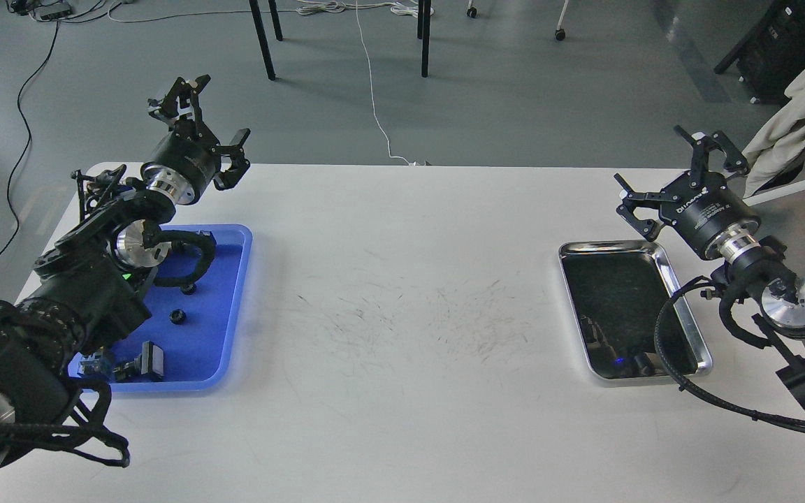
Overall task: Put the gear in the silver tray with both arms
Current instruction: 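Raise the left gripper up and away from the blue tray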
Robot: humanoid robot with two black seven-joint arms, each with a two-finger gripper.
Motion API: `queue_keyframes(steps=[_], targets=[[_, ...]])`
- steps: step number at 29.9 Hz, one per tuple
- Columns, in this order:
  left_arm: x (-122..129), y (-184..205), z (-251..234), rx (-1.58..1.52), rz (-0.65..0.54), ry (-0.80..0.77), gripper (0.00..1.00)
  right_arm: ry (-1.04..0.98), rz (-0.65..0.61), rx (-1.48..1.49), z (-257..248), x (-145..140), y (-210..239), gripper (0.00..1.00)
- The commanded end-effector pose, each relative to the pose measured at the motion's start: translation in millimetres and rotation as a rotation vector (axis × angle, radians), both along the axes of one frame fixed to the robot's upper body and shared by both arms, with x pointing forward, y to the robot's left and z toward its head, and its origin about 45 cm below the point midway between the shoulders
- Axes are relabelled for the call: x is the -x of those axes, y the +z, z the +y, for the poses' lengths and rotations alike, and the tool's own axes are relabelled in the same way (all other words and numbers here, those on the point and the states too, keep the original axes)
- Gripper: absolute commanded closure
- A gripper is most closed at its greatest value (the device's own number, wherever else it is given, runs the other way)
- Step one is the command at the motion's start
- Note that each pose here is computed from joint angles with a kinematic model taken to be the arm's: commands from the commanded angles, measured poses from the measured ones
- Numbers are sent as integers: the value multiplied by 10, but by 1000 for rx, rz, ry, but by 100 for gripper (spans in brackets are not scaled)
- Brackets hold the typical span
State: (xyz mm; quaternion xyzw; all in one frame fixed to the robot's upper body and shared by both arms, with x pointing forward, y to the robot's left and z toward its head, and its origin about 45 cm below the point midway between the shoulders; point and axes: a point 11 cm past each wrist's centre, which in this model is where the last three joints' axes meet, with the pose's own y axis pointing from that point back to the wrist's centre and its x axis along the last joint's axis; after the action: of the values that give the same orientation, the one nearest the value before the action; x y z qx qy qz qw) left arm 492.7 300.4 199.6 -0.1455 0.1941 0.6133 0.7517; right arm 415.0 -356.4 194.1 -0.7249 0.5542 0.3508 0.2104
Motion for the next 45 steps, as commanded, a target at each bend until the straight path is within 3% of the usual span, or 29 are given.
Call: queue_keyframes(steps=[1,31,45], targets=[[3,-10,-21,0,0,-3,2,1,0,-5,12,0,-13,1],[-64,117,-60,-16,-17,-21,2,9,-10,-2,-5,4,29,1],[-89,219,79,-35,-40,0,2,-3,11,23,-217,164,-88,1]])
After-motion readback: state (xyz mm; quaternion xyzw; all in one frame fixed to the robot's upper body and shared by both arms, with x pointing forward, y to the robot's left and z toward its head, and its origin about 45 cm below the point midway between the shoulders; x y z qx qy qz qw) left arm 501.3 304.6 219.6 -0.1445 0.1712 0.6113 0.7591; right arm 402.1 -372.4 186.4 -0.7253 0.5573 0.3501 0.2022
